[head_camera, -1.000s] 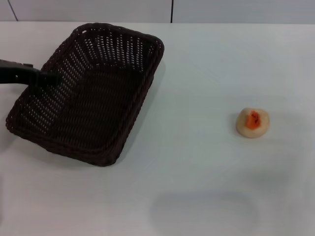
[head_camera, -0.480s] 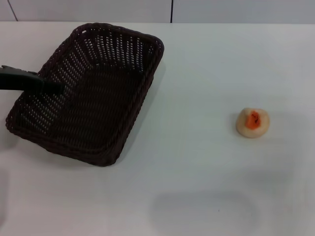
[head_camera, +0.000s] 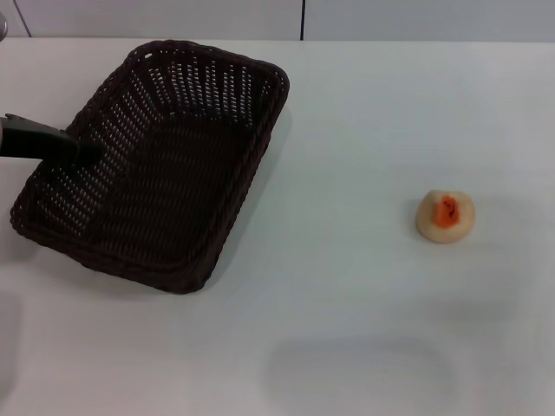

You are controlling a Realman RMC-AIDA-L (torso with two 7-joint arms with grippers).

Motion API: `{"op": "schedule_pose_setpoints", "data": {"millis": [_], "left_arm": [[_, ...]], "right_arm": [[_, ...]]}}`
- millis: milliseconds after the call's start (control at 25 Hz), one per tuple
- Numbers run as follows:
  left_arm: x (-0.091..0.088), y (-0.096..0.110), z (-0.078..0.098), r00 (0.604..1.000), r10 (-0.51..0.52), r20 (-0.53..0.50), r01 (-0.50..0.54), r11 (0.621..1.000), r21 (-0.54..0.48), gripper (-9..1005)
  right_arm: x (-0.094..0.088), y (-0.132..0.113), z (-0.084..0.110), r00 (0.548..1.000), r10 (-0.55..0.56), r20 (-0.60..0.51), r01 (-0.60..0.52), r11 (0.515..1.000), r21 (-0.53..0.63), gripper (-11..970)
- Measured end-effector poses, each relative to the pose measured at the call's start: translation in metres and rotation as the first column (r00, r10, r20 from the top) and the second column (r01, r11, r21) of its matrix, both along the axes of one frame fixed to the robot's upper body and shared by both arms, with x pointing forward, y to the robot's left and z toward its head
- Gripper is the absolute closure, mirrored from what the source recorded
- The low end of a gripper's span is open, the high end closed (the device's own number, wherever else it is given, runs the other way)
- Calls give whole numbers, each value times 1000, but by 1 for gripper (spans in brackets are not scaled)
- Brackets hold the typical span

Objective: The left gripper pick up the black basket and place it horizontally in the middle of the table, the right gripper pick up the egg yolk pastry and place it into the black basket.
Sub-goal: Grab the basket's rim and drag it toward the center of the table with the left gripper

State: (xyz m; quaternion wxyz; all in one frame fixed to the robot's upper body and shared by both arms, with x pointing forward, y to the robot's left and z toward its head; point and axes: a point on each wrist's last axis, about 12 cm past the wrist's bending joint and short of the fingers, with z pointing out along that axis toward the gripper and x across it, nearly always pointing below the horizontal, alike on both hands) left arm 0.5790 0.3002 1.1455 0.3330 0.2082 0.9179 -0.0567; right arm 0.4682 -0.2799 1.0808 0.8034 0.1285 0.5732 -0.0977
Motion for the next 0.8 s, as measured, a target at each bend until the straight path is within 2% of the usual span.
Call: {"op": "schedule_pose_setpoints", "data": {"millis": [160,480,800], "left_arm": [[1,-1,1,1000,-2,3,2,1000,0,677],[5,-1,8,999,1,40,-1,1000,-3,713],[11,-6,38,986,-83,142,85,996,-5,734]], "right_arm": [[0,-1,0,1000,-2,1,2,1000,0,175],[0,-2,0,1000,-6,0,6,1000,0,175],[-1,-3,-1,1000,-11,-5,11,1000,1,175]]}}
